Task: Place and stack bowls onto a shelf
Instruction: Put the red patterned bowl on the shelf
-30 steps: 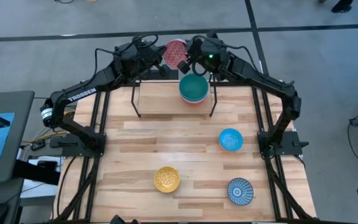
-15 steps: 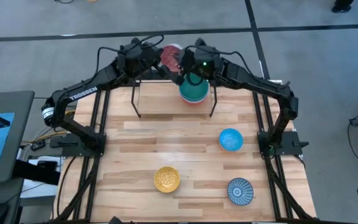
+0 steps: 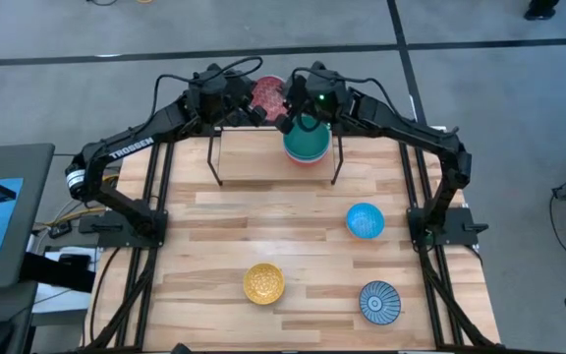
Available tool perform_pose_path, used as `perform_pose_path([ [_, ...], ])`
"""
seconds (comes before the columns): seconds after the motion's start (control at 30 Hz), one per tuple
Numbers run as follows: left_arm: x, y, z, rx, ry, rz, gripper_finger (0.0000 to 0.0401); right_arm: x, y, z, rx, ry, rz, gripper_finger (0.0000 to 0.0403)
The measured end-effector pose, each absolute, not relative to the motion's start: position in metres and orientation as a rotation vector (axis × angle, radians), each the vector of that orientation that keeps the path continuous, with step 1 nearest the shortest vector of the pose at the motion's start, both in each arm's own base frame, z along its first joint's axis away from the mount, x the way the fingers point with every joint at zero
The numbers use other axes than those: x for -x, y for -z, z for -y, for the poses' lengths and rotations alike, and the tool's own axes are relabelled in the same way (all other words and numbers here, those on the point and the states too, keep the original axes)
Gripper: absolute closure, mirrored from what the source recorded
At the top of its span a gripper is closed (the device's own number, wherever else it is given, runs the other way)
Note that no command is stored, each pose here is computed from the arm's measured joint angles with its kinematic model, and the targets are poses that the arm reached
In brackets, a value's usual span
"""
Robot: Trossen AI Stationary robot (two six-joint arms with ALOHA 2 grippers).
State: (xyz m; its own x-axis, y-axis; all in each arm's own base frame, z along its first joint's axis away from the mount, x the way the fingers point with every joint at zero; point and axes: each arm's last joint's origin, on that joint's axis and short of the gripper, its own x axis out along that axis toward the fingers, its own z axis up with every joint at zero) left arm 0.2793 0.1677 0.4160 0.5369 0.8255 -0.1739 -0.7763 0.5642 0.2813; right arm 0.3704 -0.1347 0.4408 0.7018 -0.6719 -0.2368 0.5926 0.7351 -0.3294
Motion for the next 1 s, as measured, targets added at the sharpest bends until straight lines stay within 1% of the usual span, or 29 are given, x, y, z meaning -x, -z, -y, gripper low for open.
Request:
perform_pose_path([
  [0.3,-0.2782,-0.4173,-0.1667,-0.176,-0.958,-0.301,0.0401,-0.3675,-0.4407,0.1421,0.165,0.749,-0.332,0.0335],
  [0.9,-0.2778,-0.4162,-0.1665,-0.180,-0.955,-0.317,0.0401,-0.3669,-0.4402,0.1438,0.156,0.747,-0.334,0.0335],
  [1.0,-0.2770,-0.4169,-0.1660,-0.193,-0.953,-0.324,0.0401,-0.3670,-0.4400,0.1436,0.134,0.745,-0.326,0.0330],
])
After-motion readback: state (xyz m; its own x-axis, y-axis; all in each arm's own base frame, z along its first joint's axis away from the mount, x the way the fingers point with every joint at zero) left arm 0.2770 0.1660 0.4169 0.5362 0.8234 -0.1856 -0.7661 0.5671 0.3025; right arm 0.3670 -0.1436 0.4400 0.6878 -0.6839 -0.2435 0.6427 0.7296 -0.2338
